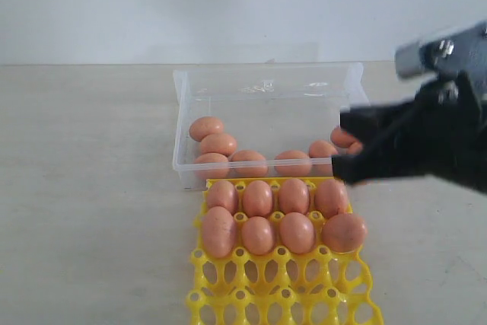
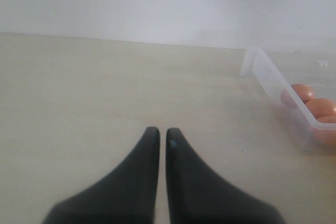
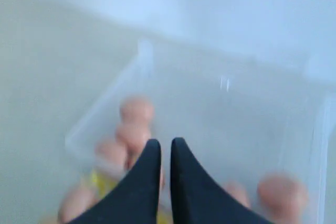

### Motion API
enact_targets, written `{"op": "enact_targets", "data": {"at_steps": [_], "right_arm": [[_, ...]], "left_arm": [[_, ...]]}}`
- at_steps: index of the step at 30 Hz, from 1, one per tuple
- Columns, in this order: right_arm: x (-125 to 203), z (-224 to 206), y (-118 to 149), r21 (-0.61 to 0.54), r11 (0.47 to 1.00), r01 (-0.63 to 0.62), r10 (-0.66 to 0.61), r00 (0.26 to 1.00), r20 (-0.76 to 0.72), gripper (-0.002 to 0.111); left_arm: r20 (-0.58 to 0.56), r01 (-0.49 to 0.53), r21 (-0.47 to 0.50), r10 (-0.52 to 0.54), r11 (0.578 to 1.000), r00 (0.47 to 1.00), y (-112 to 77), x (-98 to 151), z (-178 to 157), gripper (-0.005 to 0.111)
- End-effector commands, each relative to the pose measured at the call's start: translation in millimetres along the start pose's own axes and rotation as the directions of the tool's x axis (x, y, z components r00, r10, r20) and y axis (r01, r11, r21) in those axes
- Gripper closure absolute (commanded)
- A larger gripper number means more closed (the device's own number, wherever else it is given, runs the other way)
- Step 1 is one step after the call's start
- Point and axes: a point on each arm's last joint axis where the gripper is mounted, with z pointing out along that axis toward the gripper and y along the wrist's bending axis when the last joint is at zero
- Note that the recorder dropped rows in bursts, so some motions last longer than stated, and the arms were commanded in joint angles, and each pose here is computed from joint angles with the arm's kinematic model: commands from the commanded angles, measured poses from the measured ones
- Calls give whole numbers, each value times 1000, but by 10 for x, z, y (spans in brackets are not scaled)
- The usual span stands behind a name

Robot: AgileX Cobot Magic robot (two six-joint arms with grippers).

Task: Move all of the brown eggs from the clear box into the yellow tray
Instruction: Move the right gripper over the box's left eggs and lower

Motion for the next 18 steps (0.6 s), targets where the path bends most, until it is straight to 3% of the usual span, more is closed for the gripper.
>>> {"op": "enact_targets", "data": {"at_steps": [1,3,4,7,9,11,14,18], "right_arm": [[-620,237,-23,60,998,26,-46,935,351,107],[-798,568,-66,120,993,21,-60,941,332,107],[-820,753,-104,125,992,9,-40,967,250,107],[-851,1383,-145,14,999,-35,37,986,-165,107],[-716,1648,-70,-111,993,-35,-24,872,-489,107],[-596,1790,-11,-243,970,-7,-158,741,-653,107],[-422,1962,27,-449,893,35,-382,587,-713,107],[-342,2142,1,-552,818,161,-531,579,-619,107]], "left_arm": [[11,-8,1,8,1000,1000,1,1,2,103],[11,-8,1,8,1000,1000,1,1,2,103],[11,-8,1,8,1000,1000,1,1,2,103],[11,-8,1,8,1000,1000,1,1,2,103],[11,-8,1,8,1000,1000,1,1,2,103],[11,-8,1,8,1000,1000,1,1,2,103],[11,-8,1,8,1000,1000,1,1,2,103],[11,-8,1,8,1000,1000,1,1,2,103]]}}
